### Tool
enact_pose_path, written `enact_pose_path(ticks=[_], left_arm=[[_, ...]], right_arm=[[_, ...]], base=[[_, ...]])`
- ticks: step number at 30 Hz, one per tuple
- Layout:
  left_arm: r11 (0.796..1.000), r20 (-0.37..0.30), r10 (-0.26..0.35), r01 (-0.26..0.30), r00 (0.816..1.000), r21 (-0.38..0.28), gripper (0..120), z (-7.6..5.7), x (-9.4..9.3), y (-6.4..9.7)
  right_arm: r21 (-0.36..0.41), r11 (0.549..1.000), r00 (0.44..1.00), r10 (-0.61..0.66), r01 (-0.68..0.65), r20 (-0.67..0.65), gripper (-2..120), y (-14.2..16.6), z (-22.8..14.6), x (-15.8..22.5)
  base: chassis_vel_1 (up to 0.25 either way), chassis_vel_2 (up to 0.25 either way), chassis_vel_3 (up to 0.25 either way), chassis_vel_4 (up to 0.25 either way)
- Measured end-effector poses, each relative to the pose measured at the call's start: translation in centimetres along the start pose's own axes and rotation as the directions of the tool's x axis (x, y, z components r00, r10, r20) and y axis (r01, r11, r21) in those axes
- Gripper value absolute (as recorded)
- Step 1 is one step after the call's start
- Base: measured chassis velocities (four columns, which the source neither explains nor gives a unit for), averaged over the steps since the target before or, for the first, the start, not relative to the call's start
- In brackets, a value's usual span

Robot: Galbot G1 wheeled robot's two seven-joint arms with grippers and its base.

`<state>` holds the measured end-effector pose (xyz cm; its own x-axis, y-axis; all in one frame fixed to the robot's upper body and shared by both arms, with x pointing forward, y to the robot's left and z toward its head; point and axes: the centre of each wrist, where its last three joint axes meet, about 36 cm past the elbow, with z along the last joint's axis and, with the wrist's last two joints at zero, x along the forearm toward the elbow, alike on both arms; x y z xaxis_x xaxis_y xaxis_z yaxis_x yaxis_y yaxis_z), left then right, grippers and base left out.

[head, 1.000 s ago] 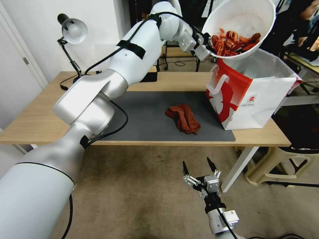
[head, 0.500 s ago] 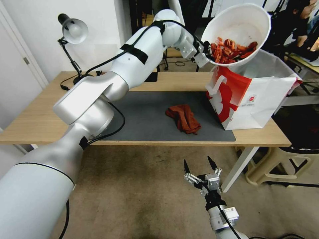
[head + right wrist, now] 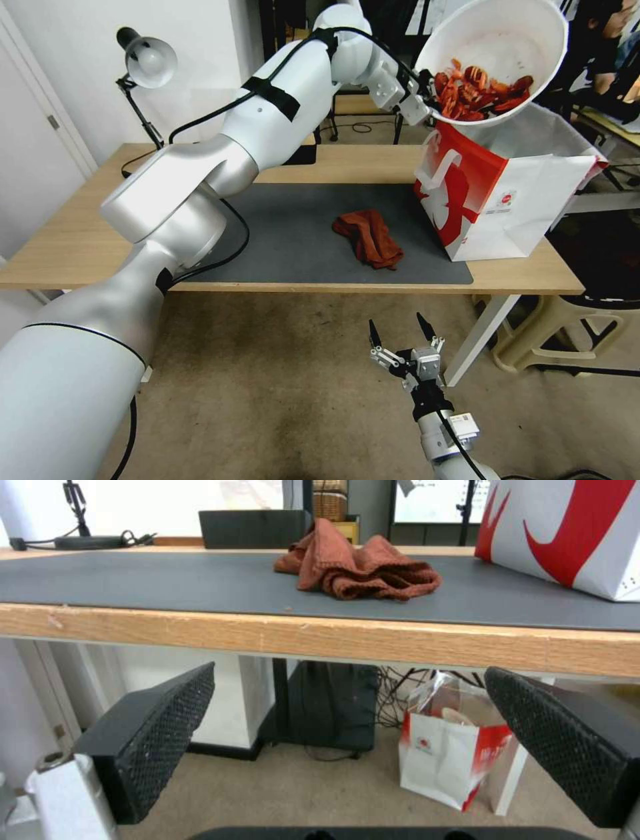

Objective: Sweep shrimp from table into container with towel, then put container into takeout bag.

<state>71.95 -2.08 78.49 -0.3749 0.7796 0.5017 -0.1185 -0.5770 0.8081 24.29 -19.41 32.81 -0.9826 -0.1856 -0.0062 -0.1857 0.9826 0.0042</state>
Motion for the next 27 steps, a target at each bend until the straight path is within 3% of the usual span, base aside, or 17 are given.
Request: enact_pose_path(ticks=[18,20,23,27], left_arm=[[0.997,0.033,0.046,-0.043,0.998,-0.069,0,-2.2,-1.9,-0.1],[0.996,0.032,0.049,-0.046,0.998,-0.073,3,-2.3,-2.0,0.0],[0.995,0.03,0.056,-0.054,0.998,-0.084,19,-2.4,-2.0,0.1],[0.995,0.027,0.056,-0.054,0.998,-0.087,32,-2.5,-2.1,0.2]], right_arm=[[0.005,1.0,1.0,0.003,-0.003,-0.002,100,-0.3,-0.2,-0.3],[0.005,1.0,1.0,0.004,-0.004,-0.001,100,-0.3,-0.2,-0.3],[0.004,1.0,1.0,0.004,-0.004,0.0,100,-0.3,-0.3,-0.3],[0.003,1.0,1.0,0.004,-0.004,0.004,100,-0.3,-0.3,-0.5]], base=[[0.0,0.0,0.0,0.0],[0.0,0.0,0.0,0.0],[0.0,0.0,0.0,0.0],[0.0,0.0,0.0,0.0]])
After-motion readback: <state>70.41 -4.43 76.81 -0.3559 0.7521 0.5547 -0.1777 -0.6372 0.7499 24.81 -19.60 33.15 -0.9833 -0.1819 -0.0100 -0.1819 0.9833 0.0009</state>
